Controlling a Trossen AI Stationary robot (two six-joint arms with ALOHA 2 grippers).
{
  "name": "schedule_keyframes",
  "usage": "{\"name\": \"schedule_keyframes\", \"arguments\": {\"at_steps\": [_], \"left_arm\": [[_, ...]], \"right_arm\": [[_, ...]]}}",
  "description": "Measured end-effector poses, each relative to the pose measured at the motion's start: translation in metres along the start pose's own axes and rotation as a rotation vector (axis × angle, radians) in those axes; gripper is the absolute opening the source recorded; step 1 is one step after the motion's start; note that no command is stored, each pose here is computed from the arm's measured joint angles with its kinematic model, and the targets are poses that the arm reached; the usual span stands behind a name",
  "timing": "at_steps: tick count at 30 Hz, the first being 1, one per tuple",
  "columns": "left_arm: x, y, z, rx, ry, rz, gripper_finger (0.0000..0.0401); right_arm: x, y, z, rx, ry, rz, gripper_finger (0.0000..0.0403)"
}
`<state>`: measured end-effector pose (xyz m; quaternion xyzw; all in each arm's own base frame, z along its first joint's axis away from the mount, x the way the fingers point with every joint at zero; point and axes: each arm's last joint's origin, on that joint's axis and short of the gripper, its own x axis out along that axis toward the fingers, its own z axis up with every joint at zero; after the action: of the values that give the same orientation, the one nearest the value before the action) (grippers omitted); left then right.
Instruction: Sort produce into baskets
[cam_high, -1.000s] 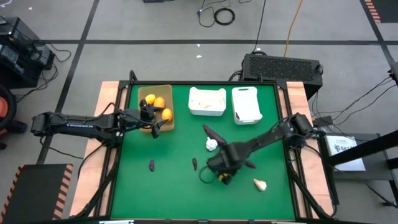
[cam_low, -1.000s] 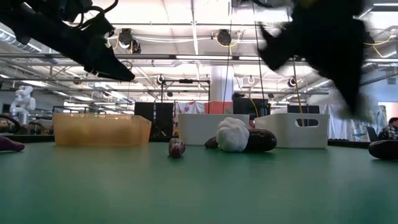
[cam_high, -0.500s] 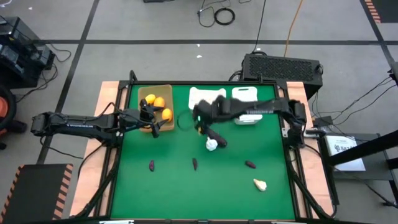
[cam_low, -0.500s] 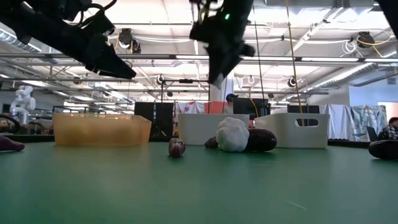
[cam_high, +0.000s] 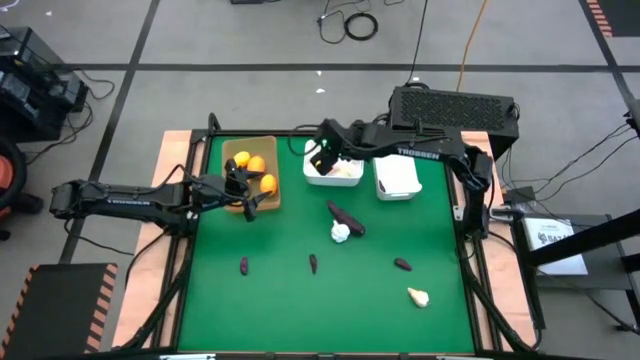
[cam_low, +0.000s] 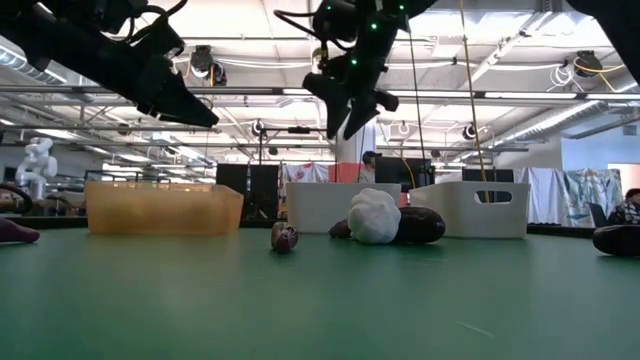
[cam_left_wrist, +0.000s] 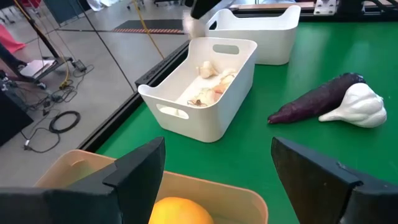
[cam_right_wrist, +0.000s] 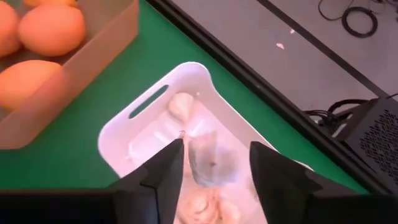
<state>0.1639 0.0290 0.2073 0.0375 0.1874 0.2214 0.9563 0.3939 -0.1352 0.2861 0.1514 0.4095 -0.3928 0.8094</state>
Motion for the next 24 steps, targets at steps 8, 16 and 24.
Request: {"name": "schedule_keyframes", "arguments": {"at_steps": [8,16,24], "left_arm": [[0.000,0.000,0.000,0.007,0.000,0.000,0.0301],[0.000,0.000,0.000,0.007,0.000,0.000,0.0301],[0.000,0.000,0.000,0.007,0.000,0.000,0.0301]], "right_arm": [[0.001,-0.003,0.000,0.005,0.010,-0.006,0.0228],[-0.009,0.024,-0.014,0.001,0.161,0.303,0.0240],[-0.046,0.082,-0.059,-0.058,0.345,0.462,0.0240]]}}
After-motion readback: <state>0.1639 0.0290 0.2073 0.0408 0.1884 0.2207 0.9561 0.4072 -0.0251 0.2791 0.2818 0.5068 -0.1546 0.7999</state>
